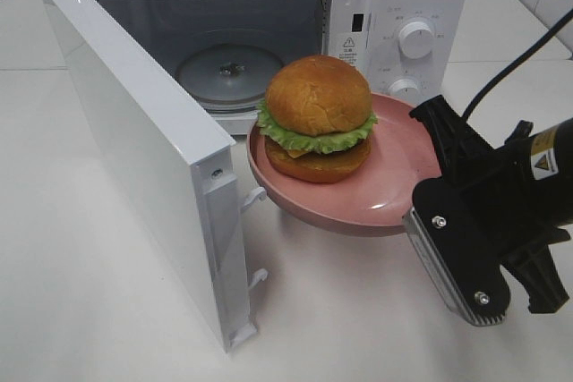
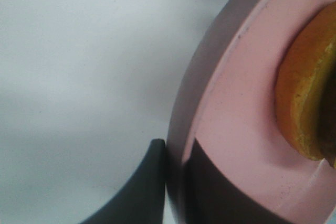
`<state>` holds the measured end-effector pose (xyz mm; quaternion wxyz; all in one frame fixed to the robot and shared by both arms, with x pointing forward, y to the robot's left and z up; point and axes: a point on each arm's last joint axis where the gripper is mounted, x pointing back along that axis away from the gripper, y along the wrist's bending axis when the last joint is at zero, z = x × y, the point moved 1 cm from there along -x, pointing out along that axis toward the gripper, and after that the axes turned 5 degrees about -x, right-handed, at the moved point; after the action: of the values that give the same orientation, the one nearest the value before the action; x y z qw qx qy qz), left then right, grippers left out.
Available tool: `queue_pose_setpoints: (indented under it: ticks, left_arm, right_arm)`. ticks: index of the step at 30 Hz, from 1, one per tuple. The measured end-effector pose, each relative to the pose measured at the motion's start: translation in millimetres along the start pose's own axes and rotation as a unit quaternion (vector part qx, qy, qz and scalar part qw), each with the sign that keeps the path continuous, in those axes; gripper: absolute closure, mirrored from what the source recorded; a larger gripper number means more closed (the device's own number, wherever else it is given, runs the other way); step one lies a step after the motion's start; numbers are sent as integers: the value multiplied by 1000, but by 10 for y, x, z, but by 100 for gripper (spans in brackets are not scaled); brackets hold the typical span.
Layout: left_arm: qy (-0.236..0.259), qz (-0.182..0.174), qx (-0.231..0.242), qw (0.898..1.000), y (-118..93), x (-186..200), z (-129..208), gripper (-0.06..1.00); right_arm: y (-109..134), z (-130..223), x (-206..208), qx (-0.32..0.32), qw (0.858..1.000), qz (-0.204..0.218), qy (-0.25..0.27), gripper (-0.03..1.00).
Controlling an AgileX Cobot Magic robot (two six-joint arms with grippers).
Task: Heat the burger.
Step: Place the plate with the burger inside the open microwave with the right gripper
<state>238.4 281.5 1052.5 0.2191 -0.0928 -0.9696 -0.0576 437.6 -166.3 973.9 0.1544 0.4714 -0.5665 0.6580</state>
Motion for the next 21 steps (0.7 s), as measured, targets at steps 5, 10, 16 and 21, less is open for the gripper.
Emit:
queue_pose_setpoints:
  ticks: [5, 10, 16, 21]
  left_arm:
    - [0, 0, 0, 1000, 0, 0, 0, -5]
    - [0, 0, 0, 1000, 0, 0, 0, -5]
    - [0, 0, 0, 1000, 0, 0, 0, -5]
    - [0, 0, 0, 1000, 0, 0, 0, -5]
  right_arm:
    - [-151, -23, -85, 2, 1000, 9, -1, 91]
    - [-256, -34, -184, 12, 1000, 7, 2, 91]
    - [-356, -69, -299, 22, 1000, 2, 3, 91]
    - [-426, -171, -373, 52, 999, 4, -3, 91]
